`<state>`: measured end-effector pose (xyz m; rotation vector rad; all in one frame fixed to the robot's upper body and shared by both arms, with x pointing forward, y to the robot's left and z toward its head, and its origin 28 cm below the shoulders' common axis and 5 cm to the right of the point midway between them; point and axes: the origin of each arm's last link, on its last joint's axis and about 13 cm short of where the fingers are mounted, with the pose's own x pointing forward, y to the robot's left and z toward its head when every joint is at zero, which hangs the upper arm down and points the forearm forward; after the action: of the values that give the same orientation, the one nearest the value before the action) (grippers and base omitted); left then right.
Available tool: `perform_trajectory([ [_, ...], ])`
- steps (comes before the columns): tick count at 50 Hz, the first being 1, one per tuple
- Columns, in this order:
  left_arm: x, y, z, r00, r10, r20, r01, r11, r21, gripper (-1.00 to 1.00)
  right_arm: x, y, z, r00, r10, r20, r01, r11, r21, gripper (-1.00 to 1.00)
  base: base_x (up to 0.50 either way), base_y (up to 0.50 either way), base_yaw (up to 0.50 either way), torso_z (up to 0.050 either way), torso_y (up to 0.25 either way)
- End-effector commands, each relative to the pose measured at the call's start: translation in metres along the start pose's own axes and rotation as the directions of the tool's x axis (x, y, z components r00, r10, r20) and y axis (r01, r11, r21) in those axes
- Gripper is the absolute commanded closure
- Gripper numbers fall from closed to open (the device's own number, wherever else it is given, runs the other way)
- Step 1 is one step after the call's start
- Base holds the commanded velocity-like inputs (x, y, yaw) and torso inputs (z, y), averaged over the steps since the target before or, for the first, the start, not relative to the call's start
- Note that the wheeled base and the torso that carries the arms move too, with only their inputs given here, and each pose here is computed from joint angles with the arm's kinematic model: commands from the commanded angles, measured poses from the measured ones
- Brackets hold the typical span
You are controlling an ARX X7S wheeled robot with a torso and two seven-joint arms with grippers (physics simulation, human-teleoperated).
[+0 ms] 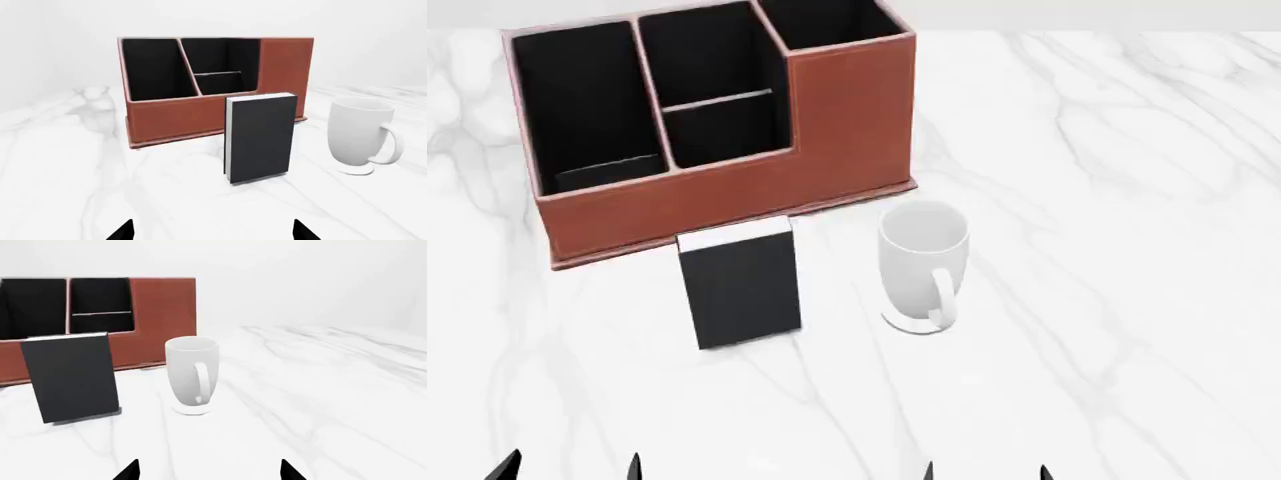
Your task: Pick up the book and place it in the front compartment of the caddy.
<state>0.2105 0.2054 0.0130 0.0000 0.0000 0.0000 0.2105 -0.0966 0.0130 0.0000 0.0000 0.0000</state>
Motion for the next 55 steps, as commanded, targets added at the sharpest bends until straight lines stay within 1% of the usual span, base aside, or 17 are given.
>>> perform_trajectory([
  [1, -0.001, 0.0, 0.0, 1.0, 0.004, 0.013, -0.004, 1.0, 0.011, -1.0, 0.0, 0.002, -0.002, 1.0, 0.003, -0.027, -0.004, 0.999, -0.041, -1.0, 0.0, 0.0, 0.0, 0.0, 0.0],
  [3, -0.002, 0.001, 0.0, 1.0, 0.007, 0.029, -0.007, 1.0, 0.021, -1.0, 0.002, 0.001, -0.002, 1.0, -0.016, -0.027, 0.015, 1.0, -0.016, -1.0, 0.0, 0.0, 0.0, 0.0, 0.0],
  [8, -0.001, 0.004, 0.0, 1.0, 0.013, 0.018, -0.013, 1.0, -0.023, -1.0, -0.001, 0.003, 0.0, 1.0, -0.014, 0.003, 0.014, 0.999, -0.033, -1.0, 0.0, 0.0, 0.0, 0.0, 0.0],
  [9, -0.024, -0.011, -0.04, 0.995, 0.046, -0.089, -0.036, 0.994, 0.104, -1.0, -0.012, 0.029, -0.052, 0.99, 0.064, -0.129, -0.064, 0.998, 0.003, -1.0, 0.0, 0.0, 0.0, 0.0, 0.0],
  [10, -0.002, 0.0, -0.006, 1.0, -0.004, -0.024, 0.004, 1.0, 0.005, -1.0, -0.01, -0.005, -0.037, 0.989, -0.025, -0.149, 0.022, 1.0, -0.019, -1.0, 0.0, 0.0, 0.0, 0.0, 0.0],
  [11, -0.001, -0.001, -0.003, 1.0, -0.005, -0.014, 0.005, 1.0, 0.009, -1.0, -0.003, -0.001, -0.007, 1.0, -0.006, -0.016, 0.006, 1.0, 0.002, -1.0, 0.0, 0.0, 0.0, 0.0, 0.0],
  [12, 0.0, -0.001, -0.004, 1.0, -0.008, -0.028, 0.008, 1.0, 0.007, -1.0, -0.002, 0.0, -0.001, 1.0, 0.003, 0.015, -0.003, 1.0, 0.009, -1.0, 0.0, 0.0, 0.0, 0.0, 0.0],
  [15, 0.001, -0.001, -0.005, 0.999, -0.014, -0.045, 0.014, 1.0, 0.006, -1.0, -0.001, 0.0, -0.002, 1.0, 0.006, 0.016, -0.006, 1.0, 0.01, -1.0, 0.0, 0.0, 0.0, 0.0, 0.0],
  [16, 0.002, -0.002, -0.006, 0.997, -0.01, -0.07, 0.012, 1.0, 0.028, -1.0, -0.001, 0.0, -0.002, 1.0, 0.01, 0.016, -0.01, 1.0, 0.007, -1.0, 0.0, 0.0, 0.0, 0.0, 0.0],
  [19, 0.002, -0.001, -0.004, 0.999, -0.005, -0.054, 0.006, 1.0, 0.018, -1.0, -0.002, 0.0, -0.002, 1.0, 0.012, 0.018, -0.012, 1.0, 0.004, -1.0, 0.0, 0.0, 0.0, 0.0, 0.0],
  [23, 0.002, 0.001, -0.003, 0.998, -0.013, -0.058, 0.011, 0.999, -0.041, -1.0, -0.002, 0.001, -0.002, 1.0, 0.015, 0.024, -0.015, 1.0, 0.003, -1.0, 0.0, 0.0, 0.0, 0.0, 0.0],
  [26, 0.002, 0.002, 0.002, 0.998, 0.031, -0.052, -0.031, 1.0, -0.005, -1.0, -0.002, -0.001, 0.002, 1.0, 0.005, 0.026, -0.005, 1.0, 0.011, -1.0, 0.0, 0.0, 0.0, 0.0, 0.0],
  [28, 0.003, 0.004, 0.012, 0.998, 0.022, -0.055, -0.022, 1.0, 0.001, -1.0, 0.0, -0.004, 0.01, 0.998, -0.046, 0.052, 0.044, 0.999, 0.028, -1.0, 0.0, 0.0, 0.0, 0.0, 0.0],
  [31, 0.002, 0.008, 0.031, 0.999, 0.037, 0.026, -0.038, 0.999, 0.032, -1.0, 0.001, -0.01, 0.026, 0.992, -0.076, 0.101, 0.072, 0.997, 0.034, -1.0, 0.12, 0.0, 0.0, 0.0, 0.0],
  [32, 0.002, 0.008, 0.032, 0.999, 0.037, 0.026, -0.038, 0.999, 0.032, -1.0, 0.001, -0.01, 0.026, 0.992, -0.076, 0.101, 0.072, 0.997, 0.034, -1.0, 0.19, 0.0, 0.0, 0.0, 0.0],
  [38, -0.003, 0.013, 0.072, 0.993, 0.019, 0.116, -0.021, 1.0, 0.02, -1.0, -0.004, -0.024, 0.067, 0.969, -0.132, 0.207, 0.12, 0.99, 0.071, -1.0, 0.4, 0.0, 0.0, 0.0, 0.0],
  [55, -0.014, 0.017, 0.1, 0.984, 0.003, 0.177, -0.009, 0.999, 0.035, -1.0, -0.013, -0.041, 0.099, 0.931, -0.202, 0.305, 0.173, 0.978, 0.118, -1.0, 0.5, 0.0, 0.0, 0.0, 0.0],
])
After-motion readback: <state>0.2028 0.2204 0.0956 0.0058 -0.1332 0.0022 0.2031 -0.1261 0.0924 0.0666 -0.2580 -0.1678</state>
